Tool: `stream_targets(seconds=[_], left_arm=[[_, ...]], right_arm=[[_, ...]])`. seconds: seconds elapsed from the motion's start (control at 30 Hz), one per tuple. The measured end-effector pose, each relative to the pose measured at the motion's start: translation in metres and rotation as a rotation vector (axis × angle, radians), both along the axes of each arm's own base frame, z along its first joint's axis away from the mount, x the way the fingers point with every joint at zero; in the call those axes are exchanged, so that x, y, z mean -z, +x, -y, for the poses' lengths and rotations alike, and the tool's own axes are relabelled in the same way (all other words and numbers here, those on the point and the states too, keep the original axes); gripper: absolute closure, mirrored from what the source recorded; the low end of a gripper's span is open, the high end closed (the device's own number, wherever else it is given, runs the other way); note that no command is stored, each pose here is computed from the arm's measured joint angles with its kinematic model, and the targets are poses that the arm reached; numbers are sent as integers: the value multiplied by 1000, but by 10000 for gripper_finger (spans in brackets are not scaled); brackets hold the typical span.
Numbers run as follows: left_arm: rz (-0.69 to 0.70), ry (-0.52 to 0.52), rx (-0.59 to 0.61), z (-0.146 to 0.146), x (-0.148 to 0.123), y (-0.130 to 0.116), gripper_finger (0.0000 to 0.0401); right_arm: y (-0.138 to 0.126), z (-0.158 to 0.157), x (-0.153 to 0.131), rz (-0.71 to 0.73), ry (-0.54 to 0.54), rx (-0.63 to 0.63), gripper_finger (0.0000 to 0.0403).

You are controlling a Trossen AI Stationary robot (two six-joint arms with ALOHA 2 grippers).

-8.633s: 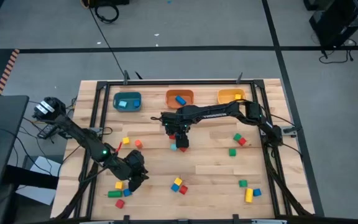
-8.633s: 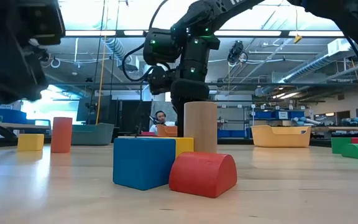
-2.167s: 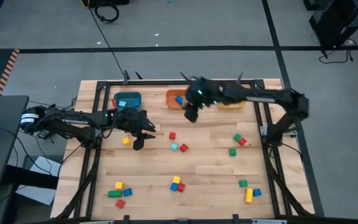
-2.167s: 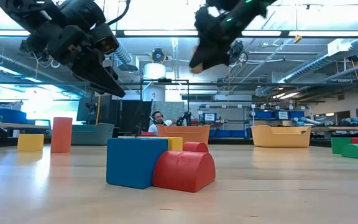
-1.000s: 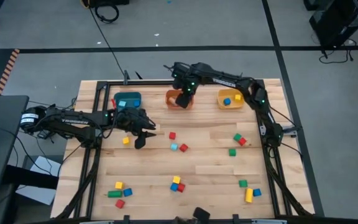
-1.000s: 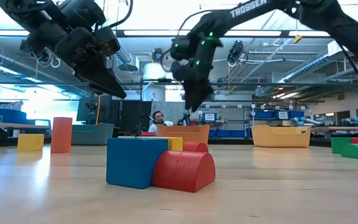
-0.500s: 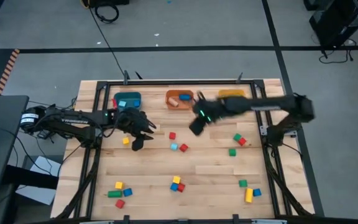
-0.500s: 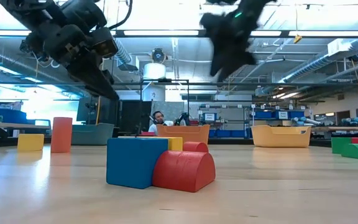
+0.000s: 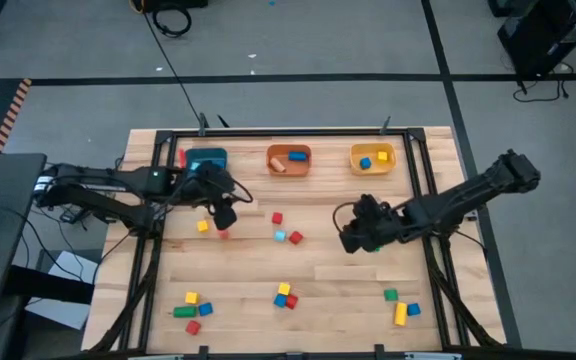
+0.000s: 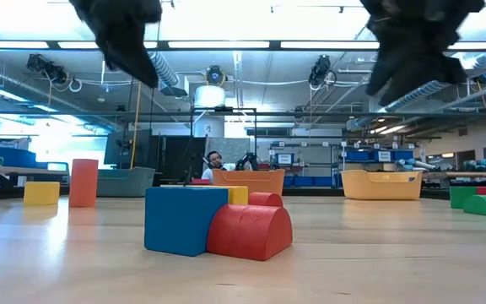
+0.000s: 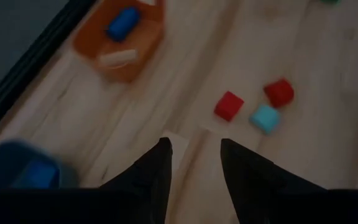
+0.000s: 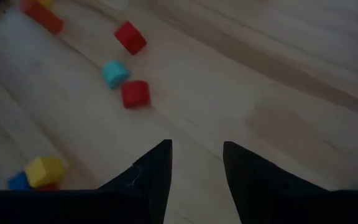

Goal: Sort blocks by size
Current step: Put the yellow cube block into the yellow bin

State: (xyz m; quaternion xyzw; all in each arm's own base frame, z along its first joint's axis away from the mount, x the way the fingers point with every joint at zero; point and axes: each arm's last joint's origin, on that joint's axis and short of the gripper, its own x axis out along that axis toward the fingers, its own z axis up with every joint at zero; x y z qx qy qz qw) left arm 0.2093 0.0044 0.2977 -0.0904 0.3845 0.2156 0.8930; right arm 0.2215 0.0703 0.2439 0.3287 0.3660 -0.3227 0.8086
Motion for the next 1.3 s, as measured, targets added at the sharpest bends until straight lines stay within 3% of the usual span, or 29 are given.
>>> stream_targets(seconds=[0.17,0.4,0.5,0.77,1.1,1.2,1.3], left_arm=[[53,-139,-209,12,-17,-8,254],[25,-319,-396,38,-5,-15,254],[-38,-315,-363,54,3,-15,254],[-332,-336,-80,102,25,-20,254],[-458,-331,99,145,40,-31,254],[-468,-363,65,153,41,-39,254],[-470,-415,-87,158,42,-48,254]], right_arm=[[-11,0,5,-88,-45,-26,245],[-22,0,6,-202,-123,-125,245],[-25,-1,5,-232,-156,-184,245],[-26,0,3,-250,-201,-272,245],[-18,-3,-1,-146,-171,-265,245],[-15,-4,-3,-98,-172,-255,245],[-12,-5,-4,-63,-183,-236,246]])
